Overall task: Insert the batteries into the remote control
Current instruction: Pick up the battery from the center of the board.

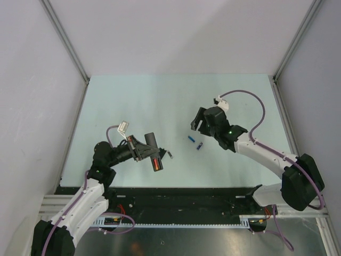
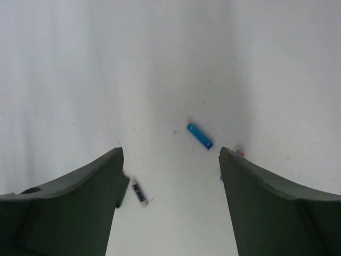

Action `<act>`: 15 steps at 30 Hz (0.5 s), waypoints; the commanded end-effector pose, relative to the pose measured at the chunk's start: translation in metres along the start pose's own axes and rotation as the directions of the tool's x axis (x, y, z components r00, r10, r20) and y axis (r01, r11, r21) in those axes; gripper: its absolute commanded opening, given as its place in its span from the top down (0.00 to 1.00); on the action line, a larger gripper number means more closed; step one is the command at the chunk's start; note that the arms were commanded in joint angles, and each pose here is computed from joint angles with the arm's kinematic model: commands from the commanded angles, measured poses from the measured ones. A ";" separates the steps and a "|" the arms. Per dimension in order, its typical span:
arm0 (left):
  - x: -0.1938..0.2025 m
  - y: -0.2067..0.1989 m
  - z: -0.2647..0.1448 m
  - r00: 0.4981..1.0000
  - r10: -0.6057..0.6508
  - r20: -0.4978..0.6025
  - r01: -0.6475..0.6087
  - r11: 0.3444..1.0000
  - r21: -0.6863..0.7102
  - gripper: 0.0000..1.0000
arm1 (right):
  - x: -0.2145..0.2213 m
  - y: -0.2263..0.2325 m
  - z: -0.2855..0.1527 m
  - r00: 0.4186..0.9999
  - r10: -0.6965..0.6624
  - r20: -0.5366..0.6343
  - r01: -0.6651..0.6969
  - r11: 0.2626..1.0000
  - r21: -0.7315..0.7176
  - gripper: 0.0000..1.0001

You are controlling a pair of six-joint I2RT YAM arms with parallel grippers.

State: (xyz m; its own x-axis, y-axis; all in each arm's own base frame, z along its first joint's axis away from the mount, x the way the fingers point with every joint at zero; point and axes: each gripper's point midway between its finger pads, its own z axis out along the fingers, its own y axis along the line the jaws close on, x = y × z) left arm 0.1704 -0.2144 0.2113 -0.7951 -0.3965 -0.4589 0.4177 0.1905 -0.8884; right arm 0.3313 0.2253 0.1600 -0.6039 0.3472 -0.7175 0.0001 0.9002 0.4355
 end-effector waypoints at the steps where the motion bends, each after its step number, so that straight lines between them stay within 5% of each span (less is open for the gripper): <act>1: -0.001 -0.004 0.000 1.000 0.016 0.013 -0.016 1.000 0.018 1.00 | 0.022 -0.005 -0.008 0.954 0.298 0.020 -0.298 0.945 0.137 0.28; 8: -0.001 -0.002 0.000 1.000 0.013 0.016 -0.013 1.000 0.014 1.00 | 0.066 -0.040 -0.011 0.946 0.322 0.038 -0.313 0.878 0.364 0.48; 15: 0.000 0.000 0.001 1.000 0.005 0.018 -0.005 1.000 0.009 1.00 | 0.100 -0.053 0.000 0.950 0.309 -0.040 -0.260 0.856 0.447 0.52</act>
State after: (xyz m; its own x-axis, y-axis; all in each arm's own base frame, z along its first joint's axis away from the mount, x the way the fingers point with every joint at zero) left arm 0.1716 -0.2140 0.2051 -0.7969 -0.4049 -0.4484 0.4015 0.1995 -0.8938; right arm 0.2730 0.2203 0.0751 -0.6382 0.5696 -0.5180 0.4485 0.8219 0.3512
